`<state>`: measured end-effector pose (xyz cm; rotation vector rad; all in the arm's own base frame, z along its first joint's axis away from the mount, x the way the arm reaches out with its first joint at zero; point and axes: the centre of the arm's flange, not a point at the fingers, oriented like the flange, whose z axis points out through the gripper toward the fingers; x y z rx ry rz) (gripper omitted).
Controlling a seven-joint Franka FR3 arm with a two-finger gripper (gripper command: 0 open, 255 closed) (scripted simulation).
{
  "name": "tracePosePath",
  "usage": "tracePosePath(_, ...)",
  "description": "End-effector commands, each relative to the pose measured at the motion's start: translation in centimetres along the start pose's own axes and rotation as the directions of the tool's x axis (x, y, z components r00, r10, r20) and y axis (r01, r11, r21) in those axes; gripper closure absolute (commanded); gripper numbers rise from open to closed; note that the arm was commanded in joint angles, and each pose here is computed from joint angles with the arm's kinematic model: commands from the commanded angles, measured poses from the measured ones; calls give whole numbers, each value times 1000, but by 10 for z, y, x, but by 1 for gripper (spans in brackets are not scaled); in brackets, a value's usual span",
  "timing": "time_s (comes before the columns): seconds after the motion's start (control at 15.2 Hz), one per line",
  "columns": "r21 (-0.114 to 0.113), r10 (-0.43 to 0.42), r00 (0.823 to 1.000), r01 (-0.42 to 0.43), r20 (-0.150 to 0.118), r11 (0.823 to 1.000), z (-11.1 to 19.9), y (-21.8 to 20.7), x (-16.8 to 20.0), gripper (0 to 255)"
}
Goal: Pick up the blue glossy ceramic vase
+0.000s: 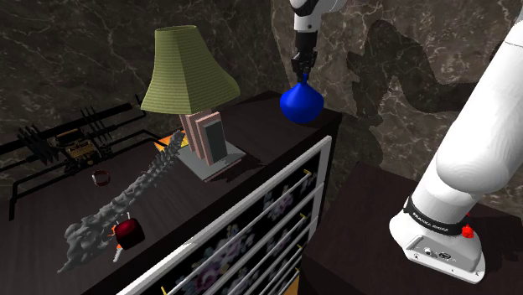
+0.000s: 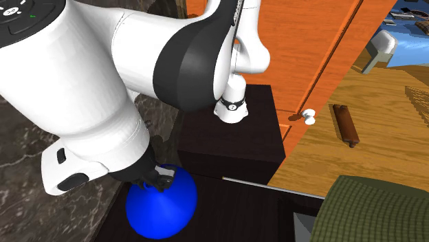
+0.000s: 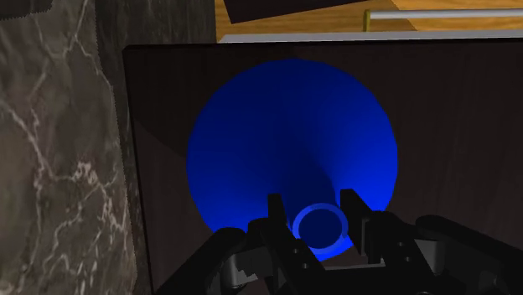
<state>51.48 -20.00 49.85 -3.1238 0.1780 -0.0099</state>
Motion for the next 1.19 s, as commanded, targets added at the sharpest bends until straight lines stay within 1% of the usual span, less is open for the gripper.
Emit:
tracePosePath(0.0,0,1,1000,-1,2,1000,1,0,-1,255)
tracePosePath(0.99,0,1,1000,-1,2,1000,-79,-1,0,255)
tracePosePath(1.12,0,1,1000,-1,2,1000,-79,-1,0,255)
